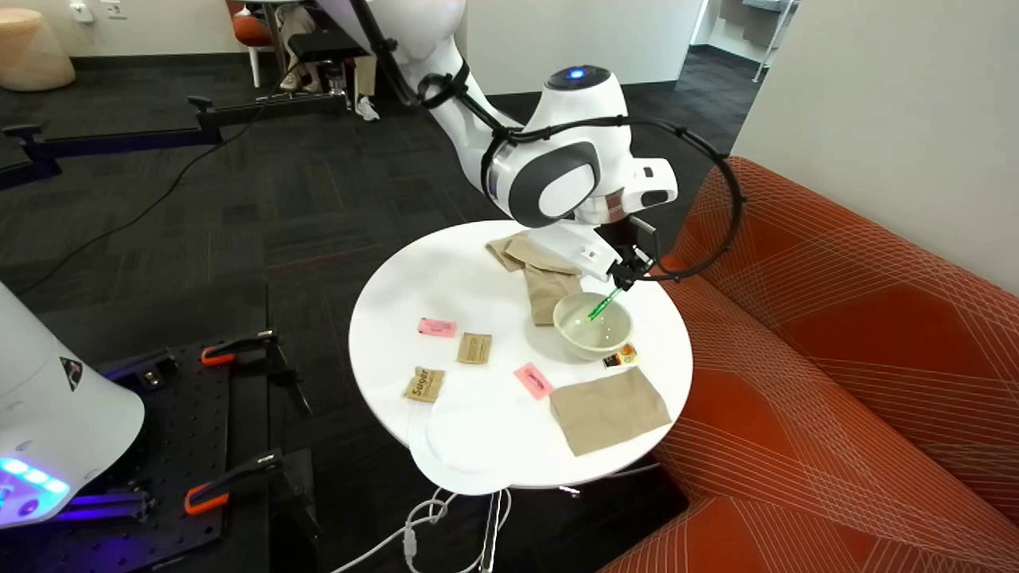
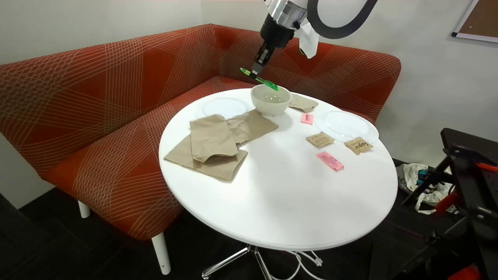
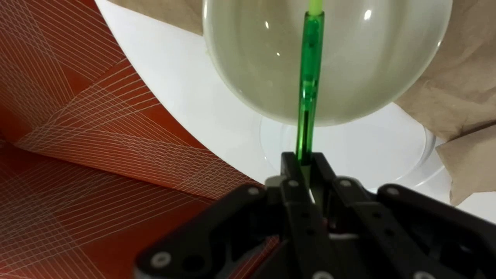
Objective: Pick up the pen and put it in the bowl
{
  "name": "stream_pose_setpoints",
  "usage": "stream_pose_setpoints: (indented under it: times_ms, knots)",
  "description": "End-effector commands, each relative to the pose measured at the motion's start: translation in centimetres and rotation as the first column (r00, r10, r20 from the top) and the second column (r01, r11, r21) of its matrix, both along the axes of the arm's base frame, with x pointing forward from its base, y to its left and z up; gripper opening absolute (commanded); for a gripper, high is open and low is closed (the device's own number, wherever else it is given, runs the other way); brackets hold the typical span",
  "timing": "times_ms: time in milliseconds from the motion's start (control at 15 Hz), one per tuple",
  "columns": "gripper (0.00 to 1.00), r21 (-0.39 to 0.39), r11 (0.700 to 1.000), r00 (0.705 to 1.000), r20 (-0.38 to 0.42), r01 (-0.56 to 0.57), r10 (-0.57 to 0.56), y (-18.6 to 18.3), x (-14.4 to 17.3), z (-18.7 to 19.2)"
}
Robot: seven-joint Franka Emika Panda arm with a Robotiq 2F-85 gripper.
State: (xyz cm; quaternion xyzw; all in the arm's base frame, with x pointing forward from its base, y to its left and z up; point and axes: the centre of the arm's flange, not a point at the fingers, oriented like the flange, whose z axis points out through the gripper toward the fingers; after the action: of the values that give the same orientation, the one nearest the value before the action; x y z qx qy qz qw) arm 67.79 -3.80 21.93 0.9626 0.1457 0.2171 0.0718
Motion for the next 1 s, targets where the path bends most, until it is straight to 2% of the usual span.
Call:
stream_pose_setpoints:
  times_ms: [0, 67, 133, 200, 733, 933]
  knots:
    - [0.03, 0.012, 1.0, 1.0, 0.022, 0.017, -0.017, -0.6, -1.1, 0.2]
    - [0.09, 0.01, 1.0, 1.0, 0.022, 0.019, -0.02, -0.8, -1.5, 0.1]
    - [0.37, 0.01, 1.0, 0.999, 0.023, 0.024, -0.024, -0.9, -1.7, 0.1]
    - [0.38, 0.012, 1.0, 0.999, 0.024, 0.027, -0.027, -1.1, -1.9, 0.0]
    - [0.97, 0.019, 0.999, 0.997, 0.078, 0.028, -0.029, -1.3, -3.8, 1.4]
    - [1.0, 0.024, 1.0, 0.993, 0.115, 0.02, -0.023, -1.0, -4.4, 3.0]
